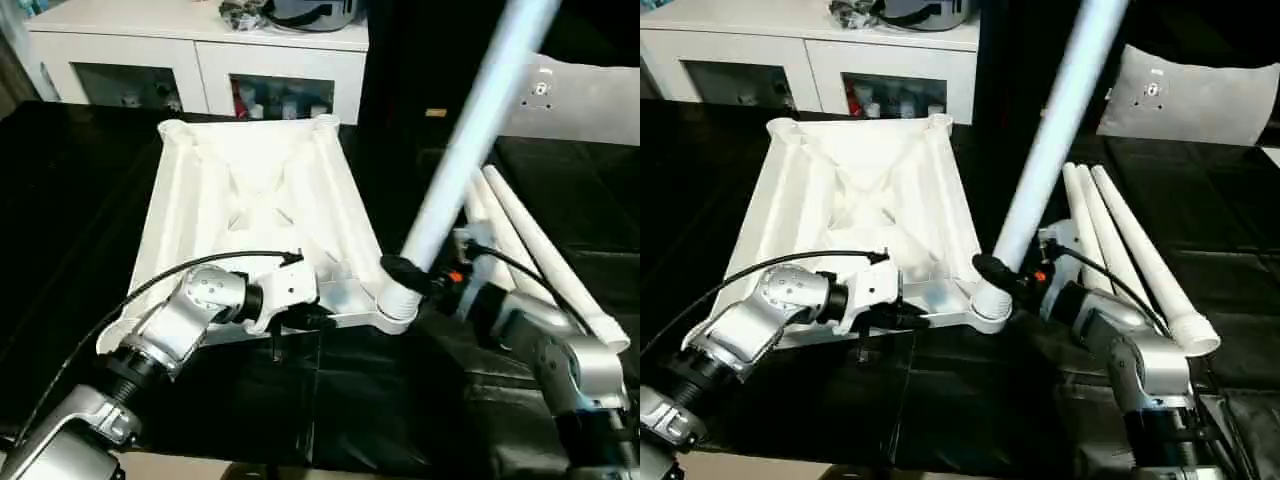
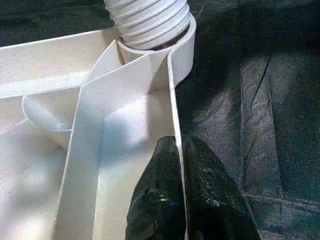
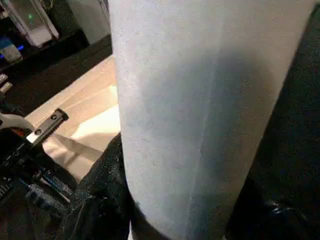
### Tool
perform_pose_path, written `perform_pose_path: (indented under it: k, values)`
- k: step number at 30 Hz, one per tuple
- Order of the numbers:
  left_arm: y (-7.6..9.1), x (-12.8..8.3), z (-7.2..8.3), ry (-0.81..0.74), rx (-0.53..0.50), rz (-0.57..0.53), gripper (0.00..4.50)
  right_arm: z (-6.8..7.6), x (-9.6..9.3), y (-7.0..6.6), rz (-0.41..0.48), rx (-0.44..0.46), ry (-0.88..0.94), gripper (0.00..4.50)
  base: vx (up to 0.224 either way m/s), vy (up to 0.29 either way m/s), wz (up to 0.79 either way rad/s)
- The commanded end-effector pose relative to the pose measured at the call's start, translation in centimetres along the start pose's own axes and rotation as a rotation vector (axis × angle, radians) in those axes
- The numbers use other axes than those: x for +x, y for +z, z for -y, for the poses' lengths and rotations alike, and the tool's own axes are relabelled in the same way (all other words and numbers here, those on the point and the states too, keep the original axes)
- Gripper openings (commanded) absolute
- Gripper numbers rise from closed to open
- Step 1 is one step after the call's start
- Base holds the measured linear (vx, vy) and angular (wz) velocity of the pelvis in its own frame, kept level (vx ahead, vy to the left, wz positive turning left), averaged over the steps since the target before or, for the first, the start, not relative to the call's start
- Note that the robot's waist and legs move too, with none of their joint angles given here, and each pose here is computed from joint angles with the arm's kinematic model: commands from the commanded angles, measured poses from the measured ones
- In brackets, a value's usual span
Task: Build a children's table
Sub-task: Insert table leg to table base
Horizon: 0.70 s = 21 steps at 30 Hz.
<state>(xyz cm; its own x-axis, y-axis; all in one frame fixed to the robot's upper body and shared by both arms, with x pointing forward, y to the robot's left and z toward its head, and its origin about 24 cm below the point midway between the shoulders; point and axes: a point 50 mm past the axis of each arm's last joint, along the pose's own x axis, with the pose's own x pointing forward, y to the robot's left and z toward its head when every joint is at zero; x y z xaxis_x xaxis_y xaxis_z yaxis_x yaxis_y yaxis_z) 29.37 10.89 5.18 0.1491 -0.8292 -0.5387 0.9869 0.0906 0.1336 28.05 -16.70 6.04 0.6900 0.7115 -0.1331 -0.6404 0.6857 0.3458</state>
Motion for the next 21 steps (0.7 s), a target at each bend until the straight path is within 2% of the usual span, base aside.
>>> perform_pose_path:
  k: [1, 5, 6, 12, 18, 21]
  values:
    - [0.6, 0.3, 0.1, -0.002, 0.029, 0.037, 0.00, 0.3, -0.8, -3.1, -0.083, 0.044, -0.056, 1.91, 0.000, 0.000, 0.00]
    - [0.6, 0.3, 0.2, -0.002, 0.026, 0.040, 0.00, 0.0, -1.1, -3.9, -0.079, 0.015, -0.080, 1.91, 0.000, 0.000, 0.00]
    - [0.6, 0.4, 0.3, 0.000, 0.025, 0.041, 0.00, -0.2, -1.3, -4.2, -0.078, -0.023, -0.082, 1.91, 0.000, 0.000, 0.00]
    - [0.4, 0.4, 0.4, -0.007, 0.020, 0.039, 0.00, -0.6, -1.6, -4.7, -0.067, -0.052, -0.097, 1.91, 0.000, 0.000, 0.00]
    - [0.3, 0.3, 0.5, -0.026, 0.042, 0.010, 0.00, -0.7, -1.5, -5.8, -0.222, -0.199, -0.051, 1.91, 0.000, 0.000, 0.00]
    - [0.3, 0.2, 0.6, -0.037, 0.055, -0.004, 0.00, -0.7, -1.4, -5.8, -0.256, -0.214, -0.028, 1.91, 0.000, 0.000, 0.00]
